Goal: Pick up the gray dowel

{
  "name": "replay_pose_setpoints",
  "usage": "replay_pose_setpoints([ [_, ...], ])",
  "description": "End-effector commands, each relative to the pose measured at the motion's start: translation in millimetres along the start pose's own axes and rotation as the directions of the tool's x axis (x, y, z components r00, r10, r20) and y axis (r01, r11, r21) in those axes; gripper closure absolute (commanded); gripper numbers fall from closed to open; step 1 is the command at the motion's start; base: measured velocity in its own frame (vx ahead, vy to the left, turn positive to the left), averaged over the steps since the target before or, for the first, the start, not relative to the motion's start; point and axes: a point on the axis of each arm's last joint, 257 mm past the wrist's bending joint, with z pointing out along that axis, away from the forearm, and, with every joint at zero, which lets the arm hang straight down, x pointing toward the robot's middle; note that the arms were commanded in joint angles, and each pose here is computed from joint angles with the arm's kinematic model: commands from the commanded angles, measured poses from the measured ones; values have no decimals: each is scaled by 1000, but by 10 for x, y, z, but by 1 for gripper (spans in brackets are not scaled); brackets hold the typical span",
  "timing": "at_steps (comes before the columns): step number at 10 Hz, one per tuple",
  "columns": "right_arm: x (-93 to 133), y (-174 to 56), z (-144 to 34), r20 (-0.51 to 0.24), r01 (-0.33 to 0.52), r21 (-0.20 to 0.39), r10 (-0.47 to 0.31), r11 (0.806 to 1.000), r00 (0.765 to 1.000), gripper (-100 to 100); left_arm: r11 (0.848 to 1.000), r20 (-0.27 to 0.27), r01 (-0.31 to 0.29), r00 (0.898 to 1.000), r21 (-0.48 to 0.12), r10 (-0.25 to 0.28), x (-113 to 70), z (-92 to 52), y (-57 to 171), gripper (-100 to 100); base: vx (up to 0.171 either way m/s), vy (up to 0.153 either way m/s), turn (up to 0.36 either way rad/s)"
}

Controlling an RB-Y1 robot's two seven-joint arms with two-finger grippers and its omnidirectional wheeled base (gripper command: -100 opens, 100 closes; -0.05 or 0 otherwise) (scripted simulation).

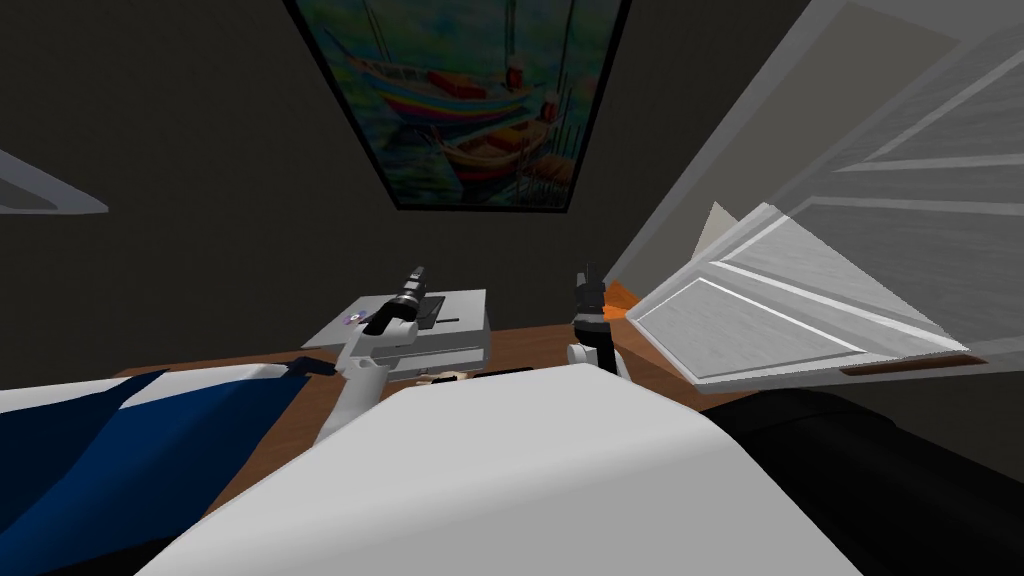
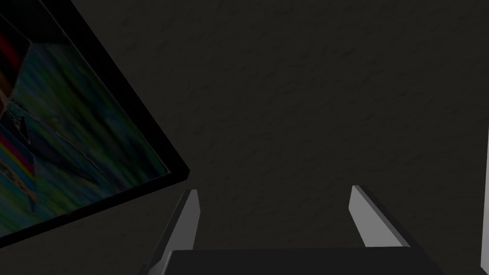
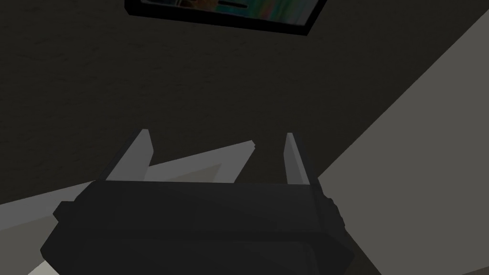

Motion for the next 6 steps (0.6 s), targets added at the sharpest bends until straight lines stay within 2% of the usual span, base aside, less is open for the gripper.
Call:
replay_pose_setpoints([
  [1, 0, 0, 0, 0, 0, 0, 0, 1000, 1000, 0, 999, -4, 1, 1000, -32, -1, 5, 28, 79, -100, 1, 11, 9],
  [2, 0, 0, 0, 0, 0, 0, 0, 1000, 1000, 0, 997, -3, 9, 1000, -80, -9, -42, 110, 216, -100, 0, 18, -83],
  [3, 0, 0, 0, 0, 0, 0, 0, 1000, 1000, 0, 995, -6, 9, 1000, -103, -10, -33, 105, 276, -100, 2, 24, -81],
  [4, 0, 0, 0, 0, 0, 0, 0, 1000, 1000, 0, 990, -3, 19, 1000, -141, -20, -86, 179, 391, -100, -1, 34, -126],
  [6, 0, 0, 0, 0, 0, 0, 0, 1000, 1000, 0, 983, -9, 19, 1000, -184, -21, -69, 161, 500, -100, 1, 23, -20],
])
